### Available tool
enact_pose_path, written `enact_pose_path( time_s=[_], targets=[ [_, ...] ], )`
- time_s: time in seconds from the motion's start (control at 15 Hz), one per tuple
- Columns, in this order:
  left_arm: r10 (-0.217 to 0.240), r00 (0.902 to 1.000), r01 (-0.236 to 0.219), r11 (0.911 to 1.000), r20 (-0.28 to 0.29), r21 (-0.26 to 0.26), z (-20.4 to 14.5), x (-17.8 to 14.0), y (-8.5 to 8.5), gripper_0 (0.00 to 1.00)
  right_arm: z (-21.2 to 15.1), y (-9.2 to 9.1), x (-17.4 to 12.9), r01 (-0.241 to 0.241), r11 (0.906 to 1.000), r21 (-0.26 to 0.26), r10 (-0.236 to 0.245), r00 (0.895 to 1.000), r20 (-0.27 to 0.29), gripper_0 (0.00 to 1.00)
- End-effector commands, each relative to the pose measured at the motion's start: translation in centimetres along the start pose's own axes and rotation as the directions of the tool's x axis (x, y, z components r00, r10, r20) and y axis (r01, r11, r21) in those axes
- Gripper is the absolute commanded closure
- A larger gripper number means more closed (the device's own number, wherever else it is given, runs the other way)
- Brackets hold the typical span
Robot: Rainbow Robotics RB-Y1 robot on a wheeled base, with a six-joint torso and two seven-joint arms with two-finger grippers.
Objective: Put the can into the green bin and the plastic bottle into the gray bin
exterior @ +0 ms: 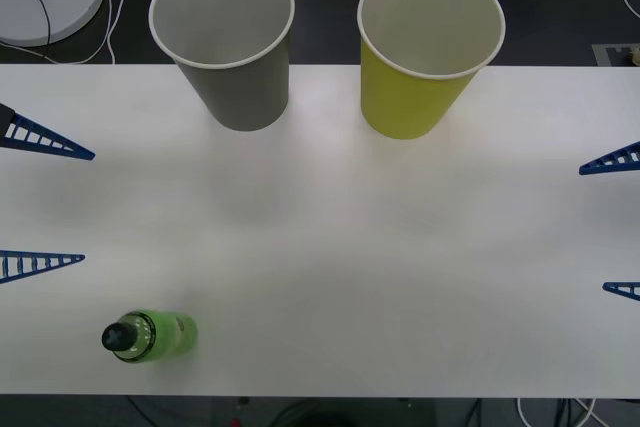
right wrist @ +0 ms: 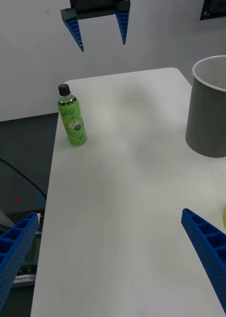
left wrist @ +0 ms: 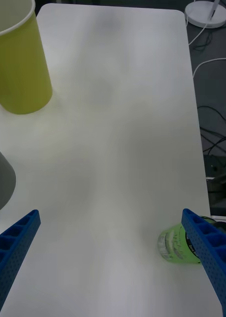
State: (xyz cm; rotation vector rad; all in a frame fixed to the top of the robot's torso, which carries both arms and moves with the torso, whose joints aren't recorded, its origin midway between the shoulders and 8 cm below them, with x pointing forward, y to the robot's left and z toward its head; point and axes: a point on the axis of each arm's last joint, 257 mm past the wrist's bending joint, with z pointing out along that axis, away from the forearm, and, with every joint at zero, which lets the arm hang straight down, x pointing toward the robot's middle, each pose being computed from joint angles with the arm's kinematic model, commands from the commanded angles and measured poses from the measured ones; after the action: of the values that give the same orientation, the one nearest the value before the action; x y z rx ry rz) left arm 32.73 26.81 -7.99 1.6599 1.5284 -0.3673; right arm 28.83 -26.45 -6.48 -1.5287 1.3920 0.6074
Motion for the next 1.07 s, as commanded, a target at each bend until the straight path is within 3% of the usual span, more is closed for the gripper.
enact_pose_path(
  time_s=[0.07,0.2,0.27,0.47,0.73,1.07],
  targets=[
    [0.0,1.0,0.0,1.0,0.0,0.0,0.0,0.0,0.0,0.0,0.0,0.0,0.0,0.0,1.0,0.0,0.0,1.0,0.0,0.0],
    [0.0,1.0,0.0,1.0,0.0,0.0,0.0,0.0,0.0,0.0,0.0,0.0,0.0,0.0,1.0,0.0,0.0,1.0,0.0,0.0],
    [-0.05,0.9986,0.05,0.9985,0.017,0.022,0.8,0.7,-1.2,0.0,0.0,0.0,0.0,0.0,1.0,0.0,0.0,1.0,0.0,0.0],
    [-0.101,0.9912,0.1,0.9947,0.085,0.024,1.4,0.2,-1.5,0.0,0.0,0.0,0.0,0.0,1.0,0.0,0.0,1.0,0.0,0.0],
    [-0.082,0.9932,0.08,0.9966,0.083,0.021,1.3,0.3,-1.5,0.0,0.0,0.0,0.0,0.0,1.0,0.0,0.0,1.0,0.0,0.0],
    [-0.013,0.9966,0.012,0.9999,0.081,0.012,1.0,2.5,-2.4,0.0,0.0,0.0,0.0,0.0,1.0,0.0,0.0,1.0,0.0,0.0]
  ],
)
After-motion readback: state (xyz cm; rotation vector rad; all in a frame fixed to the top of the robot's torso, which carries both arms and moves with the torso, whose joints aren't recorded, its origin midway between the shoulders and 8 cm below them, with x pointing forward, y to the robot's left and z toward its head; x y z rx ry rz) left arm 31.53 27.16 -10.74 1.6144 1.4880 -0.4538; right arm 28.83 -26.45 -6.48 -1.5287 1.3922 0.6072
